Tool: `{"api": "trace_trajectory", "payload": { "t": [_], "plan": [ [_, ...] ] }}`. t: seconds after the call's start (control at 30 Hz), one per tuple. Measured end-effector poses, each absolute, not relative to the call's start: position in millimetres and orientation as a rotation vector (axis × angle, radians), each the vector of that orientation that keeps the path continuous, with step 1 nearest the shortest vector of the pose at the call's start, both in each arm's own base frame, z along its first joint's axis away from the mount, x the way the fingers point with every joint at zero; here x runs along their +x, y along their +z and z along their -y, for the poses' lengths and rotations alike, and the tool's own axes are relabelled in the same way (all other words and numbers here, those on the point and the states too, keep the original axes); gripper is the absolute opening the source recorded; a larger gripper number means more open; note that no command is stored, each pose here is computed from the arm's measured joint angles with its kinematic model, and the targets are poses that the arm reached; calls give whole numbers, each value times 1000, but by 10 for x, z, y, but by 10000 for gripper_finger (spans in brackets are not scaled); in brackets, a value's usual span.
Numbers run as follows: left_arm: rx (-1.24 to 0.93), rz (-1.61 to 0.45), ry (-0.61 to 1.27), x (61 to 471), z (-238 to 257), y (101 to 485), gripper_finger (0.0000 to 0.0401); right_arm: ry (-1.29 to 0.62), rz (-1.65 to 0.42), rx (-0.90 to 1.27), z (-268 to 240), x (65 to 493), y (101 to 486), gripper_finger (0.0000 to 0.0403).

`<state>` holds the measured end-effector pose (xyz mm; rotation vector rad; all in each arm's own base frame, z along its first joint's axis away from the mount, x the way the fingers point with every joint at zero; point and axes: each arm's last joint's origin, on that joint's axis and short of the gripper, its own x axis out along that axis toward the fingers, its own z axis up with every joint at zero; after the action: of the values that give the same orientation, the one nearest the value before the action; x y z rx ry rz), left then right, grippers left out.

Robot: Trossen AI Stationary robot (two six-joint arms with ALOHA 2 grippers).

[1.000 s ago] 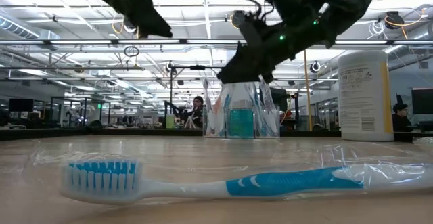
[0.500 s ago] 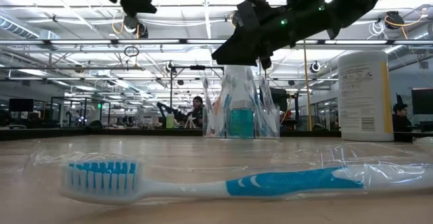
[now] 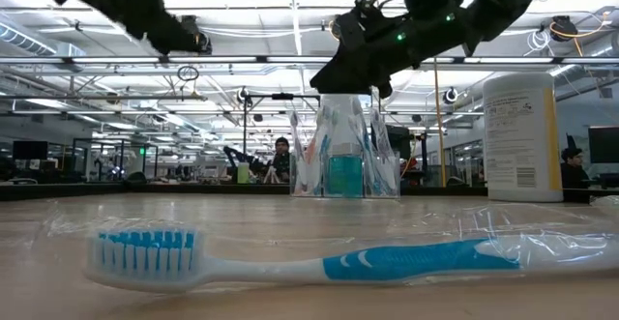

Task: Pick & Place toothbrushing station
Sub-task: Put the green toothbrush into the right section of the transparent organizer

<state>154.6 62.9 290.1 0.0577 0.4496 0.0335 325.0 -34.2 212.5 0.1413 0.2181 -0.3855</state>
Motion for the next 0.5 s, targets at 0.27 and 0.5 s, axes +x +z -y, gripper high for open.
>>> {"api": "trace_trajectory", "payload": {
  "t": [0.27, 0.5],
  "plan": [
    [-10, -472, 54, 1499, -626, 2526, 182, -388, -238, 193, 329, 3244, 2095, 128],
    [-29, -452, 57, 1507, -624, 2536, 182, -415, -223, 401, 310, 3238, 2070, 128]
  ]
}}
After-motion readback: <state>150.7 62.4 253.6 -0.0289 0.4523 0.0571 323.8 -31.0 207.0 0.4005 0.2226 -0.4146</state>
